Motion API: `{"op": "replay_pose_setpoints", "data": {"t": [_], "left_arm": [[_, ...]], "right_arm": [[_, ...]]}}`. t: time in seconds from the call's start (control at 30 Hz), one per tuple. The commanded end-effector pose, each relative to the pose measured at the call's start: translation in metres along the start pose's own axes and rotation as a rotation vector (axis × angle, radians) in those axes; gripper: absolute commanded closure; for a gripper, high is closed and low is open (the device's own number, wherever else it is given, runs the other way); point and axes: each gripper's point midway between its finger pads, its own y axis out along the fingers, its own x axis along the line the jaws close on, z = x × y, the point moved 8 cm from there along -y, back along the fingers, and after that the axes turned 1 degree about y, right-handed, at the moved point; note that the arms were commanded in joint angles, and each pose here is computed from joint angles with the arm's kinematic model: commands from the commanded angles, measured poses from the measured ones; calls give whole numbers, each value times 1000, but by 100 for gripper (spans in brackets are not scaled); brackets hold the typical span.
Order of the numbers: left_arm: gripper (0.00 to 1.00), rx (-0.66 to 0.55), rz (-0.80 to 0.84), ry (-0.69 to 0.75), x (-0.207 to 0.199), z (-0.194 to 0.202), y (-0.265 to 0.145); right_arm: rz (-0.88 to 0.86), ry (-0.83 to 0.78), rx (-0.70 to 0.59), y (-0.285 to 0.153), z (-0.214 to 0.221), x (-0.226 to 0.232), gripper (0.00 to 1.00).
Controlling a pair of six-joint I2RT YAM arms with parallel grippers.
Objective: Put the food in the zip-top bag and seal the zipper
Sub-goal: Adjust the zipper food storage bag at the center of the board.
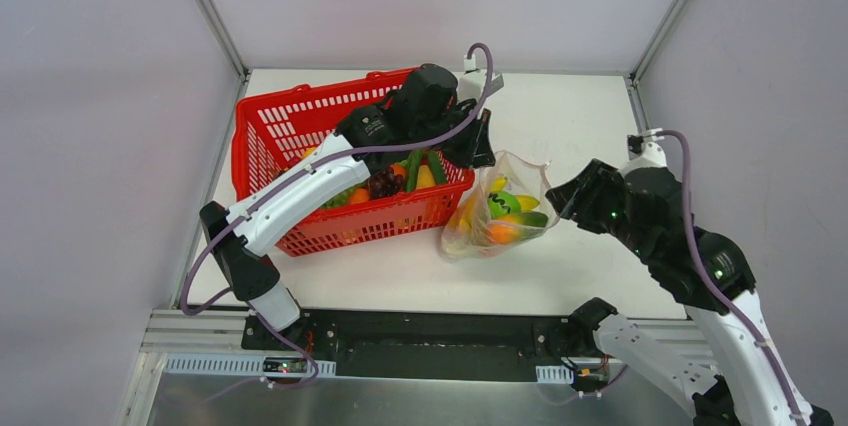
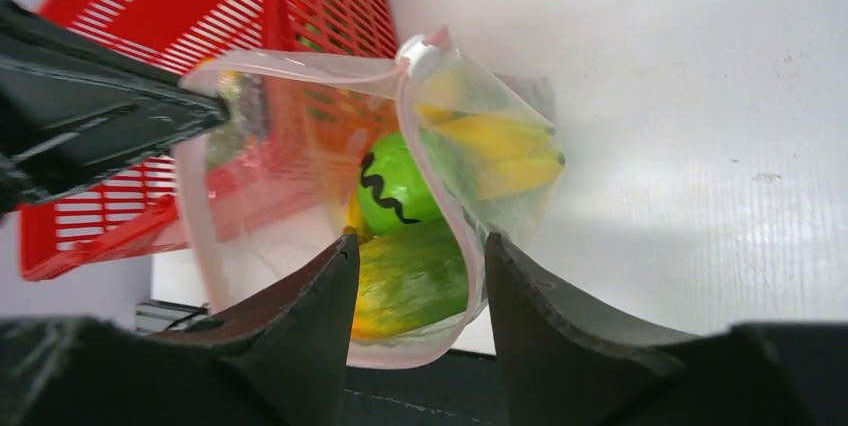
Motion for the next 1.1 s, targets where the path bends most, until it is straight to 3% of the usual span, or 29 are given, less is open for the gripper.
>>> {"op": "replay_pose_setpoints", "data": {"t": [0.0, 0.07, 0.23, 0.53, 0.73, 1.07], "left_arm": [[100, -85, 39, 6, -8, -14, -21], [100, -90, 37, 7, -7, -14, -22], [100, -75, 24, -3, 2, -11, -18], [100, -103, 387, 66, -40, -23, -41], [100, 19, 337, 64, -32, -18, -31], [100, -86, 331, 31, -31, -22, -28]], "right_arm": [[81, -25, 126, 24, 19, -5, 51], [41, -9, 149, 31, 24, -1, 58], [-54, 16, 90, 34, 17, 10, 100], [-266, 62, -130, 19, -18, 38, 100], [-180, 42, -10, 47, -8, 42, 100], [-230, 83, -43, 54, -5, 43, 100]]}}
